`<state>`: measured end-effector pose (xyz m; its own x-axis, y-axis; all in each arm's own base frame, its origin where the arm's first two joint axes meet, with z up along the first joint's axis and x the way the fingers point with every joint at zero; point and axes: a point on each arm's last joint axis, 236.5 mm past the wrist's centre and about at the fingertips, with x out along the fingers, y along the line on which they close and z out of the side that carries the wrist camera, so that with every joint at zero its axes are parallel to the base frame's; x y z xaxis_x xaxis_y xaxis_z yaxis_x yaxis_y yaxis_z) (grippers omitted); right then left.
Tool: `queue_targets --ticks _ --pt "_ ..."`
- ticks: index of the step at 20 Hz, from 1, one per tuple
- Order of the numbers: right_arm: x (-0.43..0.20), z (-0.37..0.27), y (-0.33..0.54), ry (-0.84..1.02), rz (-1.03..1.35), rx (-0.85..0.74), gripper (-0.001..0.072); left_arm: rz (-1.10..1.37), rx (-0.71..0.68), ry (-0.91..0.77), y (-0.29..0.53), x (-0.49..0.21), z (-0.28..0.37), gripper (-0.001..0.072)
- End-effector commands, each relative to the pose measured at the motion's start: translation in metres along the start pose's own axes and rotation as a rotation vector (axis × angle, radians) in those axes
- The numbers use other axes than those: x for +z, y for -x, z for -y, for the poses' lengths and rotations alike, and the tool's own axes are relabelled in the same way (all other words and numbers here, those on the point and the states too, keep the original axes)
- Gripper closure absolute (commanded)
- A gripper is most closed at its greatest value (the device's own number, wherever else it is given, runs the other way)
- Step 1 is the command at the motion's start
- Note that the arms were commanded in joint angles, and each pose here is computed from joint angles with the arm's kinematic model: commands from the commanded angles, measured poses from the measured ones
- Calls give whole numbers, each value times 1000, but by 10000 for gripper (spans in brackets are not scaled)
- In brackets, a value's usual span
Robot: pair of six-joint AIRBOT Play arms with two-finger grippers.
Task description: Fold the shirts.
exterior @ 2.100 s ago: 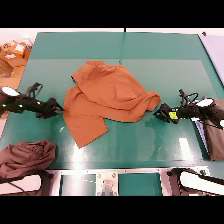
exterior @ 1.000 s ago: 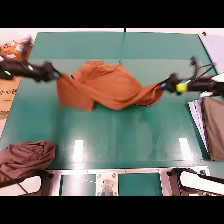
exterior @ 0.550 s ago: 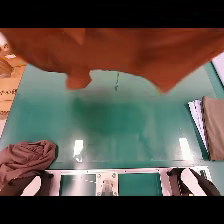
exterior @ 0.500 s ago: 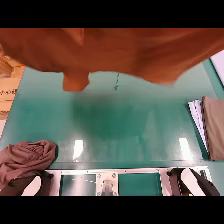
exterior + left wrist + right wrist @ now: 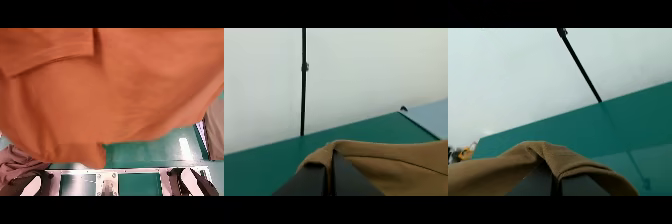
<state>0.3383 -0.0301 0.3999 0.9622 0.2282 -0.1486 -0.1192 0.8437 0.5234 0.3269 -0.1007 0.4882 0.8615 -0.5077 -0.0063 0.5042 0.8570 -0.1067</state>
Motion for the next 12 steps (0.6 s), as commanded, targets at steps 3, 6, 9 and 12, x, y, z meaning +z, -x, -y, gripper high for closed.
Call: queue_targets --ticks 3,6,9,12 --pt "-107 101 -125 -162 -234 -22 693 -307 -51 196 -122 -152 -73 680" --pt "-182 154 -191 -250 -386 -66 693 -444 -36 309 -189 -252 -110 680" --pt "-267 200 -235 -326 -528 -122 693 -558 -15 382 -232 -350 -131 680" --pt "-330 238 -257 -416 -615 -172 693 -652 -6 439 -253 -427 -133 679"
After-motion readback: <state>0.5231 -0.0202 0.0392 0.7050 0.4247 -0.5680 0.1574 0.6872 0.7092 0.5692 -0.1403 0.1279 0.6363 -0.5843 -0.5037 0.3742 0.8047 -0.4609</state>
